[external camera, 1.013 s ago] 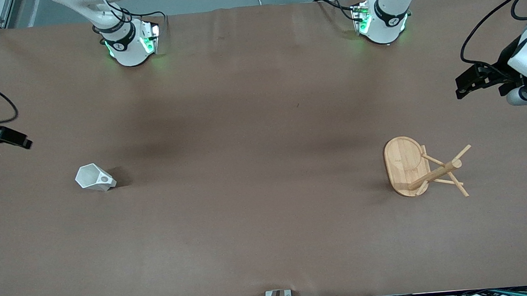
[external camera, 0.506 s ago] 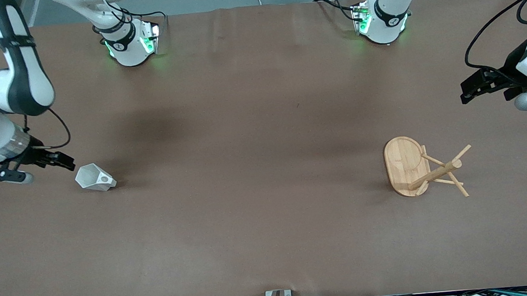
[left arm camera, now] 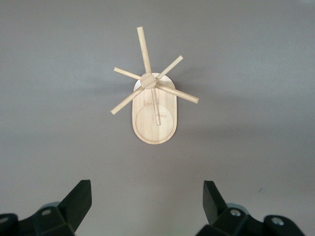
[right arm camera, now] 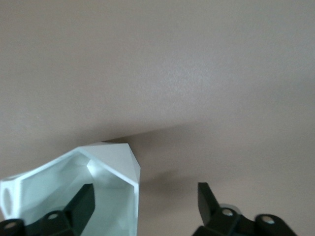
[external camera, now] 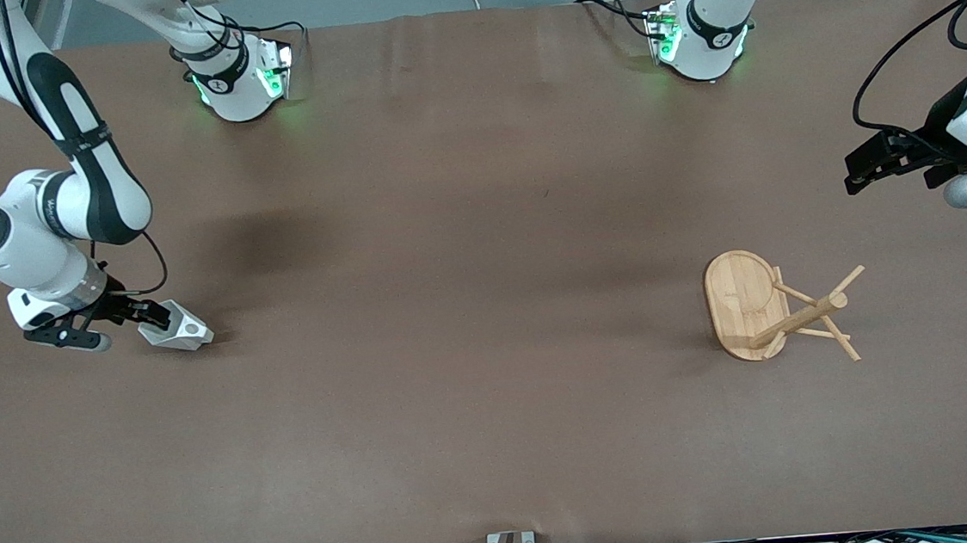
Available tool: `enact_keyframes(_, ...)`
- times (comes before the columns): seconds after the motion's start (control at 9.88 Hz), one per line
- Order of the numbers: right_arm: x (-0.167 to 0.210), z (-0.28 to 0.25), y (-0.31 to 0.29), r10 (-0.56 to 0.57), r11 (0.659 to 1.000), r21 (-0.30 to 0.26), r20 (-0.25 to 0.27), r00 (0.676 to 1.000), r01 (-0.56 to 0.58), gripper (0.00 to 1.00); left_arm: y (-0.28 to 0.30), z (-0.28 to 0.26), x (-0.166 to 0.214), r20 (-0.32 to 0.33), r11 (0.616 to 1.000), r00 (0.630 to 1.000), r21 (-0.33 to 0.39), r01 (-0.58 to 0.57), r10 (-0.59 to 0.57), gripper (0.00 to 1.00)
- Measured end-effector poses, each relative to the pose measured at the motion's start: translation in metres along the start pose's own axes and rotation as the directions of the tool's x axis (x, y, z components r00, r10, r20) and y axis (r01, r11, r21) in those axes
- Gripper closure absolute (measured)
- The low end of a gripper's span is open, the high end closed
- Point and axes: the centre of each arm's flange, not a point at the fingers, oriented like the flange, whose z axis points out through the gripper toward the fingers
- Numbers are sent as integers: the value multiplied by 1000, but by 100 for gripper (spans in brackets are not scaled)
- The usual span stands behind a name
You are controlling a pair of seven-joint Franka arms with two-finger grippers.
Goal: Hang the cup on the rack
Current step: 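Lift the white cup with the right gripper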
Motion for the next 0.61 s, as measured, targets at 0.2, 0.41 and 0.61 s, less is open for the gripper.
enact_keyframes(0.2, -1, 3, 0, 4, 1000, 2, 4, 1000, -4, 26, -4, -1, 2, -4, 1000, 1000, 0, 7, -7, 0)
enact_keyframes(0.41, 0, 3, 1, 29, 999, 16, 2, 1000, -29, 59, -8, -1, 3, -4, 1000, 1000, 0, 13, -13, 0)
enact_keyframes(0.61, 0, 3, 1, 63, 997, 36, 2, 998, -63, 88, -15, -1, 3, -4, 1000, 1000, 3, 26, -25, 0)
